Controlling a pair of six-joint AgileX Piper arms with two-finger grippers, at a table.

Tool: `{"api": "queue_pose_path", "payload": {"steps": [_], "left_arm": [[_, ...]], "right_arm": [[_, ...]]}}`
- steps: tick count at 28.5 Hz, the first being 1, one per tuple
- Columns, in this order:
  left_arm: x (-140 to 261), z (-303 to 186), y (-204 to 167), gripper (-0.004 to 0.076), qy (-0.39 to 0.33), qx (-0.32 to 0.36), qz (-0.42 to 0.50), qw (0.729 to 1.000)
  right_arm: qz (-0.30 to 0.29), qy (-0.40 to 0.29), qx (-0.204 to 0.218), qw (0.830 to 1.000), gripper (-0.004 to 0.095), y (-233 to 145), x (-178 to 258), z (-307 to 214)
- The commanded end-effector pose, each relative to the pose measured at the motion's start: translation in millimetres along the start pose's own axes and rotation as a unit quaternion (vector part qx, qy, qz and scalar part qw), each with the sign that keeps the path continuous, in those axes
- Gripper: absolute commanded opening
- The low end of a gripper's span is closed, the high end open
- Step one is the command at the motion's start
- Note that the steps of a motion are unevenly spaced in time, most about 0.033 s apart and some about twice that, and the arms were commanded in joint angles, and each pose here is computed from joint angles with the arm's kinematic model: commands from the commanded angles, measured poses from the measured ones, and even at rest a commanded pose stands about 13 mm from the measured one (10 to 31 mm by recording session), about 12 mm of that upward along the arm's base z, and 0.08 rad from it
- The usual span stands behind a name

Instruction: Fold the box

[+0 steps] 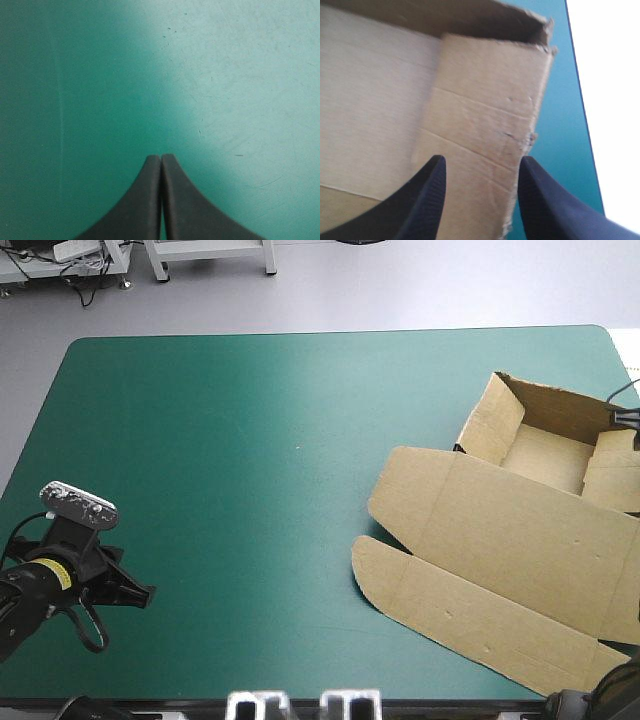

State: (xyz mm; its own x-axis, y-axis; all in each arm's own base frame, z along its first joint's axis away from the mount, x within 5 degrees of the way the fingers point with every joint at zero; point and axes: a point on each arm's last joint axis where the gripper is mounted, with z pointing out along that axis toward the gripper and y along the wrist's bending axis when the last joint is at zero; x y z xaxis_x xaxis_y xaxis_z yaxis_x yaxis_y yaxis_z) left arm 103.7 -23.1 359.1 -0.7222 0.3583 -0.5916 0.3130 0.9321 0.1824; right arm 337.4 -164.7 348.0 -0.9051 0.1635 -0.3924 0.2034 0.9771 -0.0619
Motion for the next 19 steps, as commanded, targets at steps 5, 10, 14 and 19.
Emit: {"api": "queue_pose_path", "payload": {"steps": [5,10,14,19], "left_arm": [[-9.7,-9.2,1.9,-0.001,-0.06,-0.003,0.0,0.998],[-5.0,-17.5,1.1,-0.001,-0.082,0.006,-0.003,0.997],[9.6,-15.1,-3.7,-0.001,-0.091,0.023,-0.002,0.996],[41.9,8.2,-20.6,-0.001,-0.076,0.081,-0.009,0.994]], "right_arm": [[-0.019,-0.165,-0.076,0.983,-0.0026,36.8,30.1,-126.9],[-0.06,-0.189,-0.088,0.976,-0.0005,68.6,72.4,-148.0],[-0.094,-0.195,-0.109,0.97,-0.0005,93.4,108.4,-142.0],[-0.115,-0.18,-0.138,0.967,-0.0005,111.3,157.9,-125.8]]}}
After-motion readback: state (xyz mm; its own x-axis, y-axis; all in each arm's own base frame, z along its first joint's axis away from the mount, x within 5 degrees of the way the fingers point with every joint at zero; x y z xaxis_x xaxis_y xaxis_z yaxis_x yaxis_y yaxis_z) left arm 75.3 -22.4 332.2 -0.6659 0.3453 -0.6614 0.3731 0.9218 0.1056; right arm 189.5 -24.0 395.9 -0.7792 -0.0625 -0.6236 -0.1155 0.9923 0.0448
